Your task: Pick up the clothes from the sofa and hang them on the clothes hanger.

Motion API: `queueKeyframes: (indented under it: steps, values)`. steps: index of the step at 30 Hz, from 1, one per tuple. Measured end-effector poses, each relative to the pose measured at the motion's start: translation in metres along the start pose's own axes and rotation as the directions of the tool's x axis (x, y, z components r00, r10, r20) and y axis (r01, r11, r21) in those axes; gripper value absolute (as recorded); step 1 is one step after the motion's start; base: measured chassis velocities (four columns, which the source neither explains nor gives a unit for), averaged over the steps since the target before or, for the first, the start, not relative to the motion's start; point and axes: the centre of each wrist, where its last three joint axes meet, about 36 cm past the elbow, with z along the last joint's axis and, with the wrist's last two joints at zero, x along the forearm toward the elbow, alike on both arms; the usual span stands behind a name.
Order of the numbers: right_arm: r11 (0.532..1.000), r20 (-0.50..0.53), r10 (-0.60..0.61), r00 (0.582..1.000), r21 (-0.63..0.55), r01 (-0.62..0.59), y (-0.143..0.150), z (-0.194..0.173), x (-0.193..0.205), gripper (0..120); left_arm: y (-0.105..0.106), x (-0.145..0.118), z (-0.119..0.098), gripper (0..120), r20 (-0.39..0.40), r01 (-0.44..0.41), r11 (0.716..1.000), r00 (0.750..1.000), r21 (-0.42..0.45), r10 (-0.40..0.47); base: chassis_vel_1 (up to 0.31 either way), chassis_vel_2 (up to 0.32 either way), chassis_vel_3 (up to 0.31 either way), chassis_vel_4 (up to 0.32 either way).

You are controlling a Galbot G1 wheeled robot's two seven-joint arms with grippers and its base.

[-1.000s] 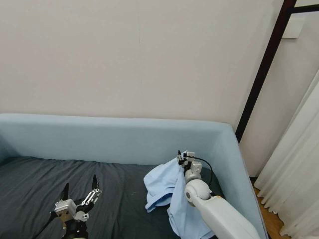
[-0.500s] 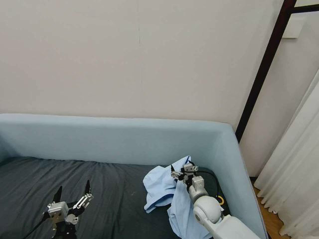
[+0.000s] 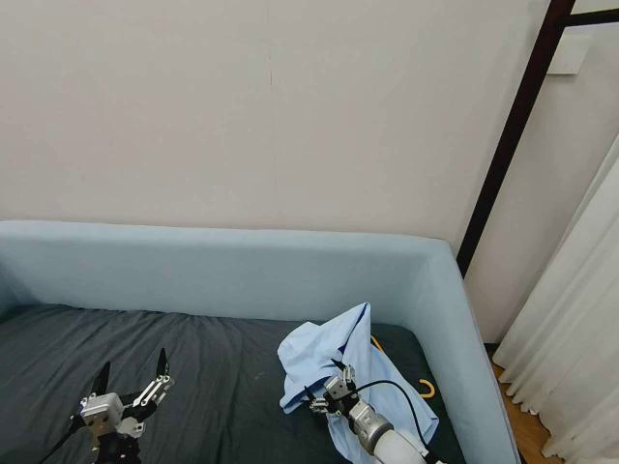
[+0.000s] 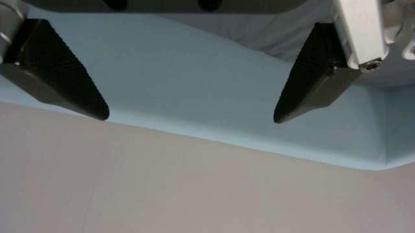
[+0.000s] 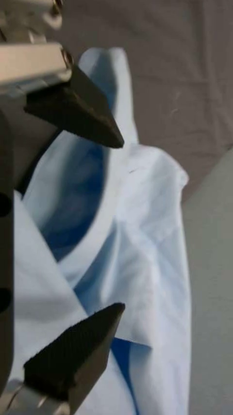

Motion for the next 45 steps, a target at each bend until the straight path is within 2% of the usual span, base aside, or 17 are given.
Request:
queueKeyframes:
  steps: [2, 7, 8, 12, 15, 18, 19, 23, 29, 33, 35, 37, 38, 39, 44, 45]
  values:
    - [1.0, -0.007, 0.005, 1.0, 0.016, -0.004, 0.0, 0.004, -0.002, 85, -0.001, 0.001, 0.0, 100, 0.0, -0.001, 1.0, 1.0, 0.004, 0.001, 0.0, 0.0, 0.0, 0.0]
    - [0.996, -0.009, 0.027, 1.0, 0.084, -0.027, 0.001, 0.017, -0.007, 60, -0.005, 0.003, 0.0, 100, 0.004, 0.003, 1.0, 1.0, 0.014, -0.003, 0.0, 0.0, 0.0, 0.0]
    - [0.996, -0.009, 0.027, 1.0, 0.084, -0.027, 0.001, 0.017, -0.007, 60, -0.005, 0.003, 0.0, 100, 0.004, 0.003, 1.0, 1.0, 0.014, -0.003, 0.0, 0.0, 0.0, 0.0]
    - [0.993, -0.006, 0.05, 0.999, 0.109, -0.049, 0.0, 0.022, -0.013, 44, -0.008, 0.005, 0.0, 100, 0.005, 0.005, 1.0, 1.0, 0.02, -0.005, 0.0, 0.0, 0.0, 0.0]
    - [0.991, -0.008, 0.06, 0.998, 0.121, -0.059, -0.001, 0.024, -0.017, 35, -0.009, 0.006, 0.0, 100, 0.006, 0.005, 1.0, 1.0, 0.022, -0.005, 0.0, 0.0, 0.0, 0.0]
    - [0.991, 0.013, 0.069, 0.998, 0.116, -0.07, -0.001, 0.025, -0.019, 22, -0.01, 0.006, 0.001, 100, 0.007, 0.008, 1.0, 1.0, 0.025, -0.008, 0.0, 0.0, 0.0, 0.0]
    - [0.991, 0.013, 0.069, 0.998, 0.116, -0.07, -0.001, 0.025, -0.019, 22, -0.01, 0.006, 0.001, 100, 0.007, 0.008, 1.0, 1.0, 0.025, -0.008, 0.0, 0.0, 0.0, 0.0]
    - [0.997, 0.095, 0.068, 0.993, 0.04, -0.072, 0.0, 0.014, -0.016, 3, -0.009, 0.006, 0.002, 100, 0.008, 0.011, 1.0, 1.0, 0.026, -0.011, 0.0, 0.0, 0.0, 0.0]
    - [0.996, 0.192, 0.081, 0.978, -0.042, -0.074, -0.004, -0.005, -0.014, 0, -0.011, 0.006, 0.006, 100, 0.002, 0.009, 0.999, 1.0, 0.031, -0.009, 0.0, 0.0, 0.0, 0.0]
    - [0.987, 0.301, 0.123, 0.945, -0.139, -0.085, -0.031, -0.035, -0.018, 0, -0.012, 0.005, 0.009, 100, 0.0, 0.006, 0.999, 1.0, 0.033, -0.006, 0.0, 0.0, 0.0, 0.0]
    - [0.985, 0.312, 0.127, 0.942, -0.15, -0.083, -0.035, -0.038, -0.018, 0, -0.012, 0.005, 0.009, 100, 0.0, 0.005, 0.999, 1.0, 0.033, -0.005, 0.0, 0.0, 0.0, 0.0]
    - [0.975, 0.362, 0.141, 0.921, -0.211, -0.067, -0.056, -0.06, -0.018, 0, -0.012, 0.004, 0.009, 100, 0.001, 0.004, 0.999, 1.0, 0.033, -0.004, 0.0, 0.0, 0.0, 0.0]
    - [0.966, 0.402, 0.15, 0.903, -0.254, -0.047, -0.077, -0.081, -0.016, 0, -0.012, 0.003, 0.009, 100, 0.002, 0.003, 0.999, 1.0, 0.034, -0.003, 0.0, 0.0, 0.0, 0.0]
    - [0.966, 0.402, 0.15, 0.903, -0.254, -0.047, -0.077, -0.081, -0.016, 0, -0.012, 0.003, 0.009, 100, 0.002, 0.003, 0.999, 1.0, 0.034, -0.003, 0.0, 0.0, 0.0, 0.0]
    - [0.948, 0.534, 0.138, 0.834, -0.314, 0.044, -0.156, -0.163, 0.001, 0, -0.015, 0.0, 0.008, 100, 0.012, -0.004, 0.999, 1.0, 0.048, 0.004, 0.0, 0.0, 0.0, 0.0]
    - [0.948, 0.534, 0.138, 0.834, -0.314, 0.044, -0.156, -0.163, 0.001, 0, -0.015, 0.0, 0.008, 100, 0.012, -0.004, 0.999, 1.0, 0.048, 0.004, 0.0, 0.0, 0.0, 0.0]
